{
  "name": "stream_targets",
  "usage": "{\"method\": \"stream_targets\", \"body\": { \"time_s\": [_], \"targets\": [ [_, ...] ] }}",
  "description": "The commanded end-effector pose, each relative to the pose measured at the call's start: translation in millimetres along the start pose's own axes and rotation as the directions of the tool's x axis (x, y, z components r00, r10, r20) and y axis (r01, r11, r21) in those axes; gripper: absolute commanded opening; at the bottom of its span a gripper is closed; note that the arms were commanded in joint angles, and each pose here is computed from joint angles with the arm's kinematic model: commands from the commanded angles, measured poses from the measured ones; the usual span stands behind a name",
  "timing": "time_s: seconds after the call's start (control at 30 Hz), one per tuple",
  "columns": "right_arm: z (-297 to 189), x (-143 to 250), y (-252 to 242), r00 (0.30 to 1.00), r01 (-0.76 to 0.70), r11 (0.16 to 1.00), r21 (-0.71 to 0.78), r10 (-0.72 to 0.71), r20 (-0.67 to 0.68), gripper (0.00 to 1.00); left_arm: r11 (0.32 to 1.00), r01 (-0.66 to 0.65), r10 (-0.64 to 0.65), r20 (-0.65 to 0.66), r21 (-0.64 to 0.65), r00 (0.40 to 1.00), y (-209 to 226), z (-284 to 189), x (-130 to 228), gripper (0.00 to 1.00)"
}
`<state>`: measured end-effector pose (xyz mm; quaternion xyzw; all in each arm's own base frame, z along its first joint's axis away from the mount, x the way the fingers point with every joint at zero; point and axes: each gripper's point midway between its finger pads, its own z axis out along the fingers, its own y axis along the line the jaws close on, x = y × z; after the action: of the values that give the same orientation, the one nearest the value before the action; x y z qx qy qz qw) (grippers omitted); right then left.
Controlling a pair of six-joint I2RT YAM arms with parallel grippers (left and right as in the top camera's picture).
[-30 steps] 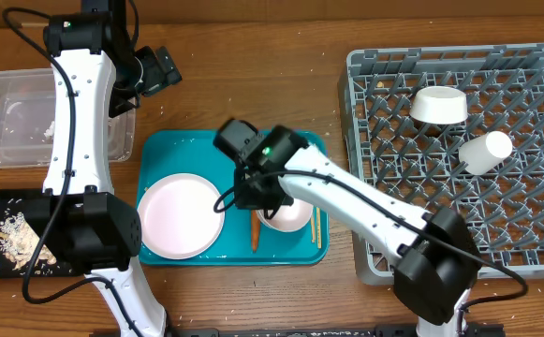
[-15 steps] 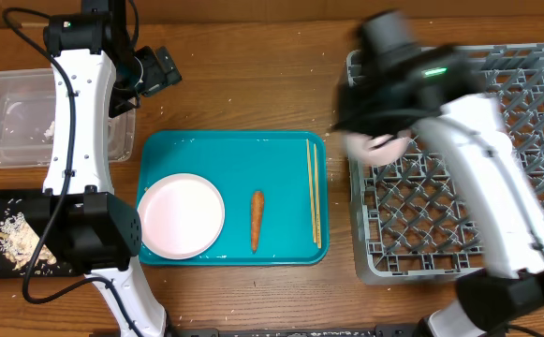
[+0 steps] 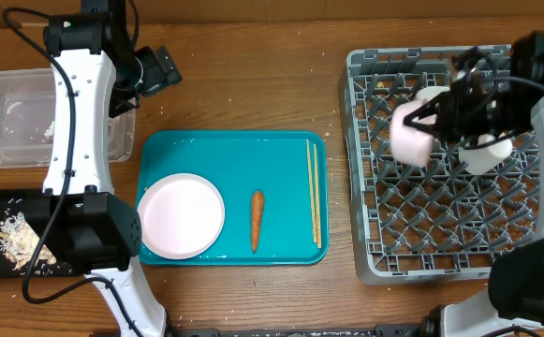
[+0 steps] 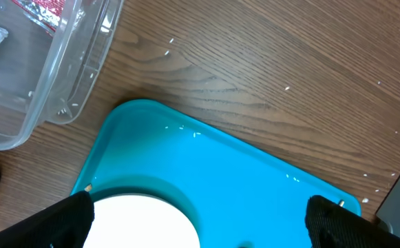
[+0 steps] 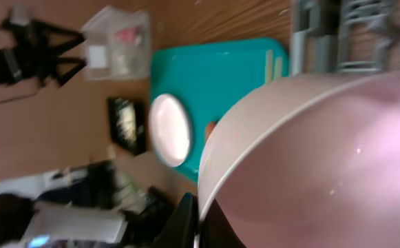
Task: Sort waste into correct bins and load items into the dishwasher
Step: 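Grasp the dish, carry it right and set it in the rack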
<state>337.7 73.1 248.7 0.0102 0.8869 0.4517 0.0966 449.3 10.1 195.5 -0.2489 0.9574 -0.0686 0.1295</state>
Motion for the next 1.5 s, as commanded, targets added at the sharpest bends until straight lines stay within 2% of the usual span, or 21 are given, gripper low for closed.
{"method": "stream_targets", "body": {
  "time_s": [0.0, 0.23, 0.6, 0.83, 0.93, 1.2, 1.27, 1.37, 1.47],
  "targets": [
    [12.0, 4.1, 15.6, 0.991, 0.131, 0.971, -0.202, -0.125, 0.044, 0.04, 1.000, 0.001, -0.001, 0.011, 0.012, 1.000, -4.2, -6.5, 1.3, 1.00],
    [34.7, 7.8, -29.9, 0.995, 0.083, 0.973, -0.216, -0.070, 0.068, 0.04, 1.000, 0.001, -0.001, 0.011, 0.012, 1.000, -4.2, -6.5, 1.3, 1.00],
    [14.0, 5.5, -68.2, 0.994, 0.010, 0.993, -0.117, 0.003, 0.110, 0.04, 1.000, 0.000, -0.001, 0.011, 0.012, 1.000, -4.5, -6.5, 1.4, 1.00],
    [13.1, 10.0, -82.9, 0.988, -0.123, 0.991, -0.047, 0.127, 0.084, 0.18, 1.000, 0.000, -0.001, 0.011, 0.012, 1.000, -4.5, -6.5, 1.4, 1.00],
    [0.8, 10.0, -105.9, 0.970, -0.233, 0.967, 0.101, 0.223, 0.099, 0.20, 1.000, 0.000, -0.001, 0.011, 0.012, 1.000, -4.5, -6.5, 1.4, 1.00],
    [-58.9, 10.7, -115.5, 0.925, -0.375, 0.850, 0.371, 0.315, 0.213, 0.19, 1.000, 0.000, -0.001, 0.011, 0.012, 1.000, -4.5, -6.5, 1.4, 1.00],
    [-75.8, 16.1, -117.8, 0.901, -0.431, 0.782, 0.450, 0.346, 0.261, 0.22, 1.000, 0.000, -0.001, 0.011, 0.012, 1.000, -4.5, -6.5, 1.4, 1.00],
    [-106.1, 34.7, -125.9, 0.836, -0.548, 0.607, 0.576, 0.414, 0.359, 0.33, 1.000, 0.000, -0.001, 0.011, 0.012, 1.000, -4.5, -6.5, 1.4, 1.00],
    [-123.1, 50.9, -122.4, 0.795, -0.603, 0.504, 0.619, 0.452, 0.406, 0.36, 1.000, 0.000, -0.001, 0.011, 0.012, 1.000, -4.5, -6.5, 1.4, 1.00]
  ]
}}
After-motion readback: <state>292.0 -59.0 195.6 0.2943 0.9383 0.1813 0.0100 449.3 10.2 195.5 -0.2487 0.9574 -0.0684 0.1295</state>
